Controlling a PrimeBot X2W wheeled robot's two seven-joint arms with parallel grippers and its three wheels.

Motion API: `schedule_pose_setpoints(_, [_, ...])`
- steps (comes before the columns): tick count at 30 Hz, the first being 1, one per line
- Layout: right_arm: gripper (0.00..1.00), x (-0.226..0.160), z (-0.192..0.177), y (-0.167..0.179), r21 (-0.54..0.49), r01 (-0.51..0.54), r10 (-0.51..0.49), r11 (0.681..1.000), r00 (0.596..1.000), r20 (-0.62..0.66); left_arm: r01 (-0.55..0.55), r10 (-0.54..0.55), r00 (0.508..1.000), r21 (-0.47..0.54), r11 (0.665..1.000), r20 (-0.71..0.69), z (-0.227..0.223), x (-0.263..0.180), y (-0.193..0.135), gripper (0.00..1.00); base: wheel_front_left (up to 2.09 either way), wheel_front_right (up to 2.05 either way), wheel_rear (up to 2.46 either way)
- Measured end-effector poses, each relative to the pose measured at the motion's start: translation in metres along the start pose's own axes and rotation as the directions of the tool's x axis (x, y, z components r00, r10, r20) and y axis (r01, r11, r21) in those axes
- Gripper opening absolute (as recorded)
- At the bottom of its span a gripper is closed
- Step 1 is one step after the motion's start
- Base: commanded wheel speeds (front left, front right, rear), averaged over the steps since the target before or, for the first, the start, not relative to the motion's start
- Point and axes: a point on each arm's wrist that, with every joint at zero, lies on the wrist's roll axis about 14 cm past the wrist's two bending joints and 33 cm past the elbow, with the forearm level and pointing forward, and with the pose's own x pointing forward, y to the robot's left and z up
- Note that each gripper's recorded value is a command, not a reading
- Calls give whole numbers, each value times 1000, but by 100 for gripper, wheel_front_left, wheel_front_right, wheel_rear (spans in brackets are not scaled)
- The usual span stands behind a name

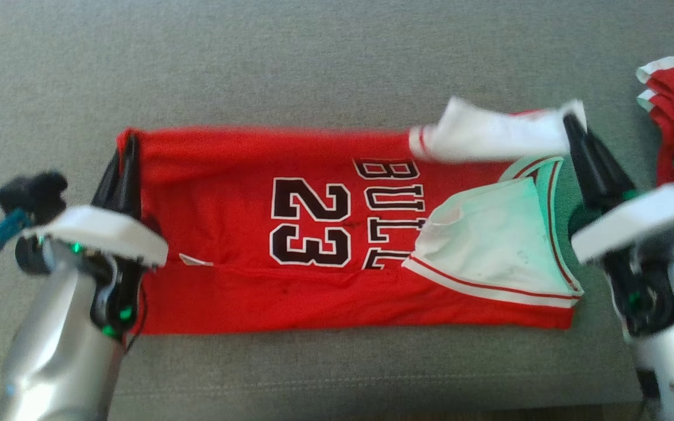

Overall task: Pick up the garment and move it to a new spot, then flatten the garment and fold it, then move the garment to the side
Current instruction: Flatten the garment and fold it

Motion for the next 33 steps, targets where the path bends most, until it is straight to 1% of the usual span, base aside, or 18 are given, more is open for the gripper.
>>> schedule_pose_setpoints(6, [0, -36, -22, -4, 97, 57, -54, 994, 998, -35, -47, 42, 996, -59, 997, -83, -27, -31, 5, 0, 0, 0, 0])
schedule_pose_setpoints(10, [0, -49, -36, -6, 152, 99, -91, 983, 994, -57, -80, 70, 990, -85, 993, -123, -36, -44, 14, 0, 0, 0, 0])
schedule_pose_setpoints(15, [0, -62, -60, -4, 196, 142, -122, 970, 986, -112, -91, 73, 984, -107, 990, -161, -46, -52, 15, 0, 0, 0, 0])
schedule_pose_setpoints(16, [35, -66, -66, -4, 190, 150, -126, 970, 983, -130, -92, 71, 983, -116, 989, -172, -50, -53, 15, 5, 0, 0, 0])
schedule_pose_setpoints(17, [100, -68, -70, -4, 192, 155, -129, 969, 982, -141, -101, 78, 980, -120, 988, -186, -55, -55, 17, 38, 0, 0, 0])
schedule_pose_setpoints(18, [100, -69, -74, -3, 191, 157, -129, 969, 980, -151, -106, 82, 977, -117, 987, -198, -59, -56, 18, 88, 0, 0, 0])
schedule_pose_setpoints(19, [100, -70, -76, -1, 185, 156, -128, 970, 979, -156, -109, 84, 976, -112, 988, -203, -61, -57, 19, 100, 0, 0, 0])
schedule_pose_setpoints(25, [100, -74, -71, 4, 153, 147, -128, 977, 984, -126, -120, 116, 985, -27, 992, -132, -51, -58, 20, 100, 0, 0, 0])
schedule_pose_setpoints(28, [100, -76, -59, 10, 116, 130, -123, 985, 990, -67, -126, 126, 989, 13, 992, -82, -42, -60, 16, 100, 0, 0, 0])
schedule_pose_setpoints(30, [100, -78, -49, 10, 72, 129, -128, 989, 992, -21, -133, 135, 989, 43, 990, -52, -36, -64, 13, 100, 0, 0, 0])
schedule_pose_setpoints(33, [100, -81, -30, 4, 5, 151, -151, 989, 987, 63, -136, 134, 991, 78, 988, 28, -14, -68, 6, 100, 0, 0, 0])
